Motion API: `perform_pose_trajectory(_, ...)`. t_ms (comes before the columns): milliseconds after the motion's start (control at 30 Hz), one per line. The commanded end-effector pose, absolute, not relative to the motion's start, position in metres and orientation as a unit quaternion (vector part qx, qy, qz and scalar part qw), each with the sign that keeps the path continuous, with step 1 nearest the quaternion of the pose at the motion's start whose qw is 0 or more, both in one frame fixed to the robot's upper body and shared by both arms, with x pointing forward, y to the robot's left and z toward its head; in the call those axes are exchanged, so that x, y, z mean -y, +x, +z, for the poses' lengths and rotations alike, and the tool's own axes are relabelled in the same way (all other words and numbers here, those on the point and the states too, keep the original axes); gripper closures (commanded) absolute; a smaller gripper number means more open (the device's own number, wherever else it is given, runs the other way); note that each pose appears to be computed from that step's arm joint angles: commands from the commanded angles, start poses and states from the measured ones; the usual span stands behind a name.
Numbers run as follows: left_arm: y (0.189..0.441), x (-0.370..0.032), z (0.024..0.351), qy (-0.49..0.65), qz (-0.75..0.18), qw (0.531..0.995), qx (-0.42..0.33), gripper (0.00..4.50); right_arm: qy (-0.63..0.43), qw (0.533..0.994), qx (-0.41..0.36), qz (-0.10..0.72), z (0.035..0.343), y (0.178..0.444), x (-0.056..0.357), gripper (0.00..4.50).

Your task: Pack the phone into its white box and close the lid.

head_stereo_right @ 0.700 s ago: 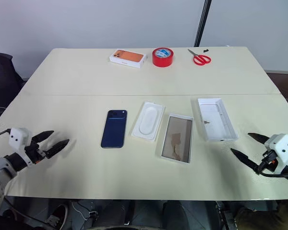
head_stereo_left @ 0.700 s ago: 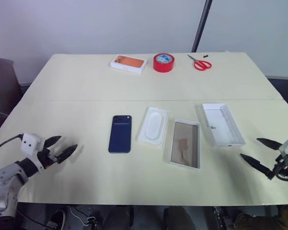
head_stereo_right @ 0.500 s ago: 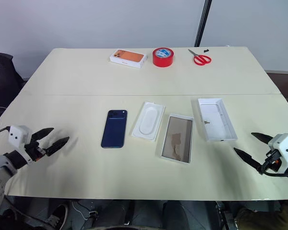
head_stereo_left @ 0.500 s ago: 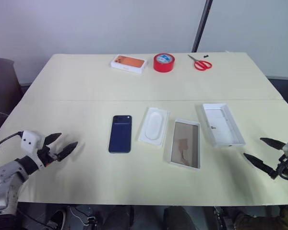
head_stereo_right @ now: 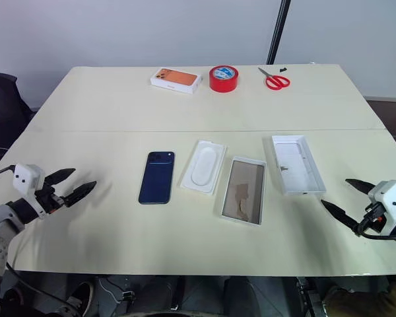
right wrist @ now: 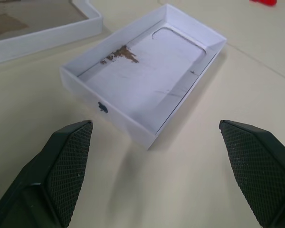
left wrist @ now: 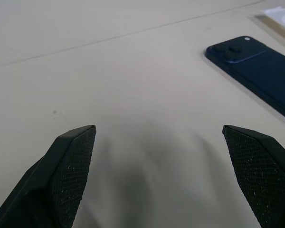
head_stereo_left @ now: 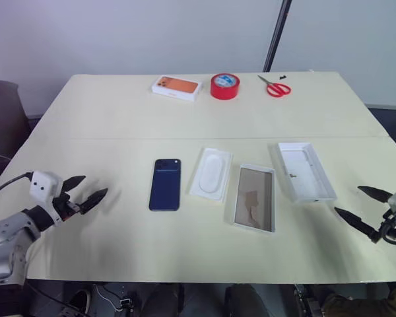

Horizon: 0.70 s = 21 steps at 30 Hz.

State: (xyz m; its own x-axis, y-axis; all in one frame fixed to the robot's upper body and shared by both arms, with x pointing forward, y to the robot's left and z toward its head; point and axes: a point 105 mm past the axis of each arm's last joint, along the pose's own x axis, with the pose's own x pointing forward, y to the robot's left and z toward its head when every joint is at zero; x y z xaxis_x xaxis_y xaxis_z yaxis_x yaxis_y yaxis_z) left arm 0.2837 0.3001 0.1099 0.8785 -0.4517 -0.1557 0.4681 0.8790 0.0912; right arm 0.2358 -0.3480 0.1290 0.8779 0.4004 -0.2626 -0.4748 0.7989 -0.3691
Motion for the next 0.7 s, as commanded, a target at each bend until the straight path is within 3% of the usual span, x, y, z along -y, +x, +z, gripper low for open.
perform_pose_trajectory(33,0.286,-0.3,0.12,0.082,-0.245,0.964,-0.058,0.02,-0.229,0.942,-0.074,0.234,0.14,0.239,0.348,0.04)
perform_pose_trajectory(300,0.3,-0.288,0.129,0.076,-0.255,0.963,-0.045,0.02,-0.247,0.93,-0.046,0.266,0.155,0.26,0.328,0.04)
perform_pose_trajectory(600,0.344,-0.236,0.15,-0.002,-0.287,0.957,-0.042,0.02,-0.261,0.897,0.035,0.355,0.181,0.301,0.25,0.04)
perform_pose_trajectory(700,0.368,-0.197,0.146,0.06,-0.293,0.951,-0.08,0.02,-0.254,0.881,0.064,0.395,0.18,0.319,0.214,0.04)
